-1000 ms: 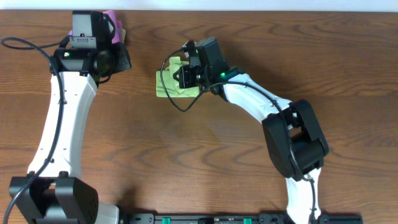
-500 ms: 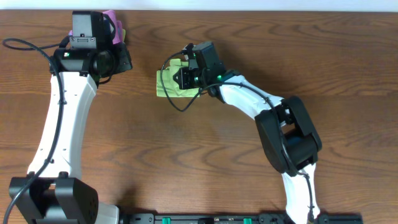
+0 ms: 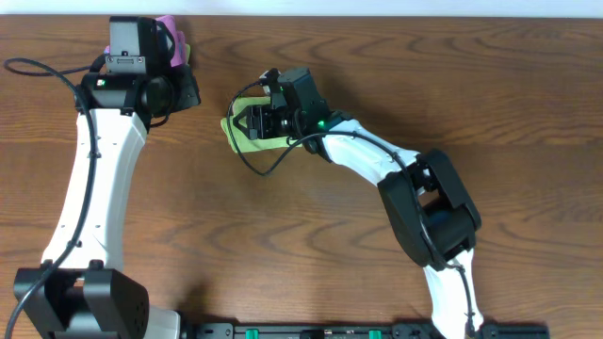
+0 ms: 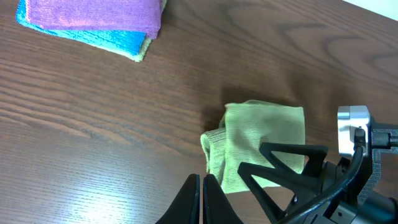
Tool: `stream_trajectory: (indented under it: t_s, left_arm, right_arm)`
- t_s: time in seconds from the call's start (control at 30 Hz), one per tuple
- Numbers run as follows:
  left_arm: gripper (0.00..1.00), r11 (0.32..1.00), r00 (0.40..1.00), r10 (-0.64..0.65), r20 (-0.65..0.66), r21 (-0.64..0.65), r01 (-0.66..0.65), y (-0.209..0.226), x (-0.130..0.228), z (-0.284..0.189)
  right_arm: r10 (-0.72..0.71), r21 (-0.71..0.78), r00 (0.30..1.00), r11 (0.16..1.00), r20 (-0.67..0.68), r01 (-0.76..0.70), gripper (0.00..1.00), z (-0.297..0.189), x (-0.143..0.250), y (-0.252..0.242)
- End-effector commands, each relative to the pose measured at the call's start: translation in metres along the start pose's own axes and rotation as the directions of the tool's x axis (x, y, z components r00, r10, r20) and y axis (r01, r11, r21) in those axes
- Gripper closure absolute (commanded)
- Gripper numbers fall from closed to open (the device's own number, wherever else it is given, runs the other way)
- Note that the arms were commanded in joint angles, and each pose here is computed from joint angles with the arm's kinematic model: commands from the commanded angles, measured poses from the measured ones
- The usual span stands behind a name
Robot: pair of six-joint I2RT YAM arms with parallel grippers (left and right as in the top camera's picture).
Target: Fold the cloth
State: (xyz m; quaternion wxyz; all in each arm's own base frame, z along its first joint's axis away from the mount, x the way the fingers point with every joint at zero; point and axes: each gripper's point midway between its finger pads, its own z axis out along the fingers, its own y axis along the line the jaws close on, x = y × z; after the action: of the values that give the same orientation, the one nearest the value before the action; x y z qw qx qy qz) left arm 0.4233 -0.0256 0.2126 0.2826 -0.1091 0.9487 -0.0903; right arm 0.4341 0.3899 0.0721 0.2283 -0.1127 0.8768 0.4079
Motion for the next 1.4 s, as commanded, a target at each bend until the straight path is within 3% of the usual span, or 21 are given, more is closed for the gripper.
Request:
stream_trajectory:
  t_s: [0.0,0.17,0.3,0.5,0.57,0.63,0.73,0.97,1.17,1.37]
  left_arm:
    - [0.94,1.0,1.0,-0.003,0.029,0.007,0.003,-0.002,-0.005,-0.012]
    - [0.94,1.0,1.0,-0.004,0.016,0.004,0.004,-0.001,-0.002,-0.012]
    - [0.94,1.0,1.0,-0.001,-0.026,-0.008,0.001,0.002,0.009,-0.012]
    - [0.93,1.0,0.996,-0.001,-0.091,0.001,0.001,0.005,0.031,0.002]
    - [0.85,0.999,0.994,-0.002,-0.111,0.043,0.007,0.001,0.04,0.012]
    - [0.68,0.996,0.993,-0.001,-0.119,0.09,0.011,-0.004,0.048,0.024]
    - [0.54,0.991,0.993,-0.011,-0.118,0.133,0.027,-0.007,0.058,0.04]
    - [0.4,0.972,0.99,-0.06,-0.129,0.219,0.088,-0.007,0.074,0.062]
    - [0.35,0.947,0.981,-0.126,-0.151,0.277,0.164,-0.003,0.092,0.077]
    - [0.32,0.928,0.973,-0.183,-0.144,0.301,0.219,0.007,0.105,0.091]
  right_arm:
    - [0.012,-0.028,1.0,1.0,-0.009,-0.013,0.31,0.002,0.0,0.007]
    - [0.016,-0.031,1.0,0.999,-0.009,-0.016,0.3,0.0,-0.001,0.006]
    - [0.022,-0.079,1.0,0.997,-0.016,-0.023,0.34,-0.011,-0.01,0.007]
    - [0.037,-0.073,0.999,0.997,0.029,-0.035,0.35,-0.058,-0.045,-0.014]
    - [0.017,-0.034,0.999,0.999,0.048,-0.015,0.34,-0.084,-0.057,-0.025]
    - [-0.006,0.003,0.998,1.0,0.061,0.006,0.31,-0.111,-0.066,-0.033]
    - [-0.033,0.13,0.997,0.991,0.068,0.024,0.28,-0.154,-0.071,-0.051]
    - [-0.117,0.459,0.993,0.884,0.025,0.092,0.25,-0.266,-0.059,-0.075]
    - [-0.144,0.579,0.99,0.807,0.002,0.117,0.2,-0.348,-0.032,-0.052]
    - [-0.174,0.71,0.984,0.699,0.048,0.089,0.24,-0.429,0.012,-0.022]
